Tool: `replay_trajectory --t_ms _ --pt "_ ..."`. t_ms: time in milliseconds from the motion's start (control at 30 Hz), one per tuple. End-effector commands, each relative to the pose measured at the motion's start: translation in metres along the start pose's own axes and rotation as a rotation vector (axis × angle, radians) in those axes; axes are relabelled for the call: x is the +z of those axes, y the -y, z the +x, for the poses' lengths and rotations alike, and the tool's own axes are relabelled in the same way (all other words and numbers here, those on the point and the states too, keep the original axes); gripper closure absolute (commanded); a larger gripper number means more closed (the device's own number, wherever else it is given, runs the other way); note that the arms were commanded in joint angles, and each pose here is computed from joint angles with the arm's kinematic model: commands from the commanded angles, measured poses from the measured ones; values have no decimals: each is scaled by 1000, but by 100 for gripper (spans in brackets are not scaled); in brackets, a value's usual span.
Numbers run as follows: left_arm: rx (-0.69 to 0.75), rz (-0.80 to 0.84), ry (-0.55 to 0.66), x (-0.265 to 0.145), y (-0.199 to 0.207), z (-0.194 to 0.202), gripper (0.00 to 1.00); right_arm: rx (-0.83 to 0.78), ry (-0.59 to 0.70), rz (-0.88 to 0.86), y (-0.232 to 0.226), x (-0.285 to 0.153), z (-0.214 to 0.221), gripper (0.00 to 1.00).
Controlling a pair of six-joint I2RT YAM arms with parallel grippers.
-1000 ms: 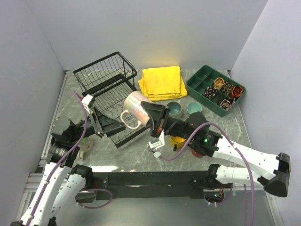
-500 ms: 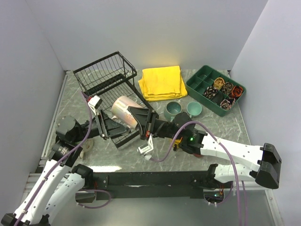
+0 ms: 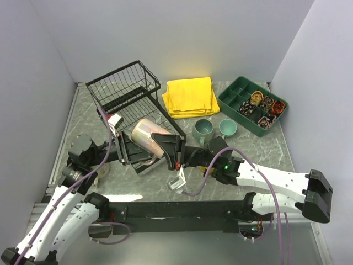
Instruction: Load the cups into the dish rack
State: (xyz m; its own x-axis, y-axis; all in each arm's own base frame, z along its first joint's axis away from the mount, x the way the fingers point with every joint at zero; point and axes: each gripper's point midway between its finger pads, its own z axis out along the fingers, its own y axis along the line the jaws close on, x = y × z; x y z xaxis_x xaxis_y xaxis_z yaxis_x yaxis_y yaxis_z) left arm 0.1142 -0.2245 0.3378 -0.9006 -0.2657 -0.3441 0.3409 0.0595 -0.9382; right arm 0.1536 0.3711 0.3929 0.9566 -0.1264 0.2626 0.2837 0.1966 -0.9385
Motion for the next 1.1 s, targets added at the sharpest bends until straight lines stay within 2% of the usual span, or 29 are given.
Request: replay_trajectory --t_ms 0,233,333,433,467,500,600,633,667,733,767,867,1033,1067 --pt "109 57 -3 -3 23 -1 46 -185 24 227 71 -15 -10 100" --pt "123 26 -36 -6 19 5 46 -229 27 265 73 -11 -12 100" --pt "132 6 -43 -6 15 6 50 -235 74 247 66 -11 -21 100" --pt "140 -5 -55 -5 9 6 72 -225 78 241 65 -14 -23 100" --pt "141 -10 -57 -4 7 6 91 -214 74 241 64 -15 -22 100" --pt "148 -15 -51 -4 6 5 99 -205 58 233 61 -16 -20 100" --pt "204 -31 5 -6 8 -2 99 -170 22 220 57 -20 -14 100" --pt "226 -17 20 -6 13 -4 99 -156 11 216 57 -23 -13 95" --pt "241 -12 52 -8 17 -6 99 -128 -2 209 54 -25 -11 72" --pt "249 -12 86 -10 19 -9 99 -101 -43 176 46 -33 -5 44" --pt "255 -11 110 -11 21 -12 99 -85 -55 171 45 -37 -4 25" --pt "231 -17 143 -12 15 -14 99 -55 -90 137 34 -48 -3 11" --pt "216 -85 249 -14 -5 -28 99 6 -160 74 14 -77 -1 5" --pt "222 -115 275 -15 -11 -32 99 56 -213 57 9 -85 6 4"
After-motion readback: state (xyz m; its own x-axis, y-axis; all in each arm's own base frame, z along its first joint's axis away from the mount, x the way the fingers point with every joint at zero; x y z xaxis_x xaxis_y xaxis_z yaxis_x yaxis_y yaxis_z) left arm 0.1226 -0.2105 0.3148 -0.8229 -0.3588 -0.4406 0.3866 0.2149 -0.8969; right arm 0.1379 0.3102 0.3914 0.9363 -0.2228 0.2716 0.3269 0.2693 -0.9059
